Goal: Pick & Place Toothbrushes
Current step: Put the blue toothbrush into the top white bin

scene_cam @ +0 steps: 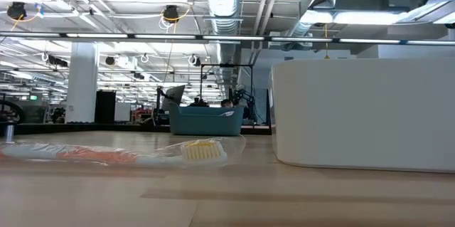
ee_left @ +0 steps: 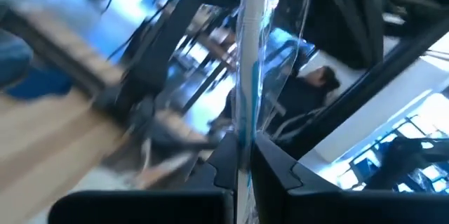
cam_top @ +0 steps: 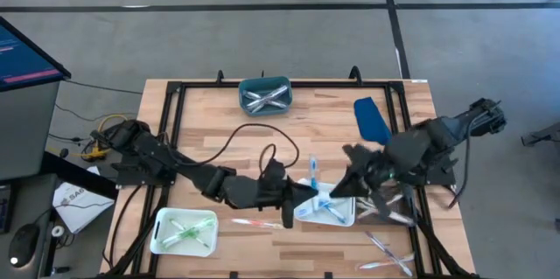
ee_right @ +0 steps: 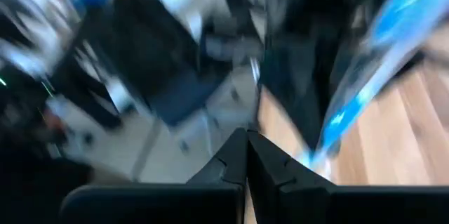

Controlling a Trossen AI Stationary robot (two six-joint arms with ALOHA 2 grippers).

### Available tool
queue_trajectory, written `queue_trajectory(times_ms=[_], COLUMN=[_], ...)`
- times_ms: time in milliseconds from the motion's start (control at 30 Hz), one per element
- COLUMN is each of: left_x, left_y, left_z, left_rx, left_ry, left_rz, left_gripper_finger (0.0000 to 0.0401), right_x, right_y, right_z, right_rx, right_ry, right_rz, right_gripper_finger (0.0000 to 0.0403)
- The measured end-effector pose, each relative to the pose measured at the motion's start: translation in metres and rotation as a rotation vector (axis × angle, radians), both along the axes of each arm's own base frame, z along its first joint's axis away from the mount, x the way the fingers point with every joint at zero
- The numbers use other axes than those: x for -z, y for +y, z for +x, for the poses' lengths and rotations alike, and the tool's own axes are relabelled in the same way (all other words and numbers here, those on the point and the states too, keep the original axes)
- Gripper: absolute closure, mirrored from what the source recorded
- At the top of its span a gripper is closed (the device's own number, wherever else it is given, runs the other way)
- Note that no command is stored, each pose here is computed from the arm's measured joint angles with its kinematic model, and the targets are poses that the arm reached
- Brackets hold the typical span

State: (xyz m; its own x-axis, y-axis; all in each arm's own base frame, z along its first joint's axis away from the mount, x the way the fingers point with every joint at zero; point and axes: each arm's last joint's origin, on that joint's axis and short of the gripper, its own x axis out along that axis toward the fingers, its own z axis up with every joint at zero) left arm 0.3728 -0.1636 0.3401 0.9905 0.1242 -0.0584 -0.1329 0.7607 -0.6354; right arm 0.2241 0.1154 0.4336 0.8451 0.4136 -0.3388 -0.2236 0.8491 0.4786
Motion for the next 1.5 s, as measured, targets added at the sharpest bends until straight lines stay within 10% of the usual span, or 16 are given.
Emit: queue_trajectory(times_ms=[367,933,1500], left_x=[-0.062,-0.075,-0.070], left_y=[0.028,0.042,0.048], left_z=[-0.031,-0.058,-0.053], left_rx=[0.026,0.082,0.052], left_ry=[-0.178,-0.068,-0.038], left_rz=[0.114,0.078,0.068], left_gripper_finger=[0.0391,0.0391,0.0391], right_x=[-0.049,-0.020,-0.011], right_y=[-0.043,-0.040,-0.033], right_z=[-0.012,0.054,0.062], right_rx=[0.166,0.275,0.262], right_ry=[-0.313,-0.300,-0.257], right_rz=[0.274,0.216,0.202], right_gripper_finger=[0.0389,0.0163,0.0169])
